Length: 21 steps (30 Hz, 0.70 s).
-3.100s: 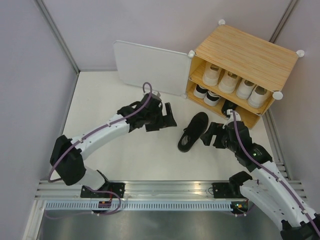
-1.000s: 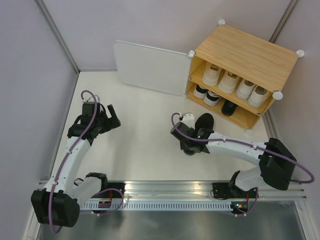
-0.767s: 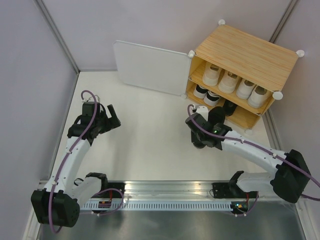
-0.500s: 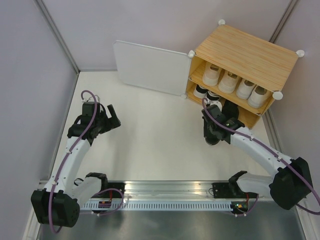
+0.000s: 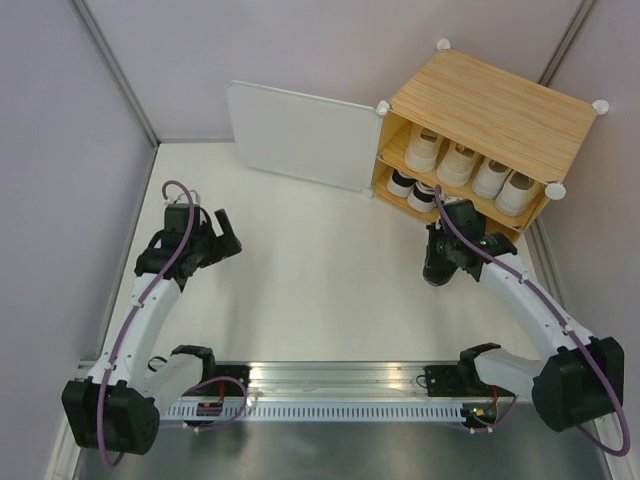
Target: Place and organize the shoes in the shoe cabinet
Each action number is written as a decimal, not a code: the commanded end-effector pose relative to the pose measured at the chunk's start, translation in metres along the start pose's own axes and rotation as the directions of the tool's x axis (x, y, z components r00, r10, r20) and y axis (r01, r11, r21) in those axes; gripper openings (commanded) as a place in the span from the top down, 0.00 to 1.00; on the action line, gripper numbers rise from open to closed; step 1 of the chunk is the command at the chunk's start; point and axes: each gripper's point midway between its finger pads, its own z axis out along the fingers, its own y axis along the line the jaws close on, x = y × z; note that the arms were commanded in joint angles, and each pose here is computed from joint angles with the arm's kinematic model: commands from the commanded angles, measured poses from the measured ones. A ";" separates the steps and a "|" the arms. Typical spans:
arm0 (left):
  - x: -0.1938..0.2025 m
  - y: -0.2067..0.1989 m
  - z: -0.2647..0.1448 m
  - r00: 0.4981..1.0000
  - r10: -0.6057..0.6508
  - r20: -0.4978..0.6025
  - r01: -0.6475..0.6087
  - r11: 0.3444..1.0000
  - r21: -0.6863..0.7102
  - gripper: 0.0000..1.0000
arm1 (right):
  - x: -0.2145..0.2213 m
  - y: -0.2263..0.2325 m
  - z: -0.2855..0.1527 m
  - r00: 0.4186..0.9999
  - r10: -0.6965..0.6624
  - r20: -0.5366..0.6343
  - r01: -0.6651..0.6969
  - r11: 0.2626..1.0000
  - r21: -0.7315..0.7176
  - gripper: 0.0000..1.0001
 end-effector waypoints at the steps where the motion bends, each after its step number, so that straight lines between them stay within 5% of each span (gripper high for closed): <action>1: -0.008 -0.006 -0.002 0.999 0.039 0.029 -0.040 0.999 0.033 0.00 | -0.023 0.011 -0.026 0.992 -0.006 0.124 0.015 0.997 -0.077 0.99; 10: -0.007 -0.004 -0.001 0.999 0.038 0.027 -0.039 0.999 0.026 0.00 | -0.012 0.001 -0.038 0.996 0.018 0.082 -0.015 0.999 -0.032 0.99; 21: -0.007 -0.005 -0.001 0.999 0.041 0.027 -0.042 0.999 0.029 0.00 | -0.035 -0.016 -0.048 0.985 0.058 0.161 -0.064 0.997 0.031 0.99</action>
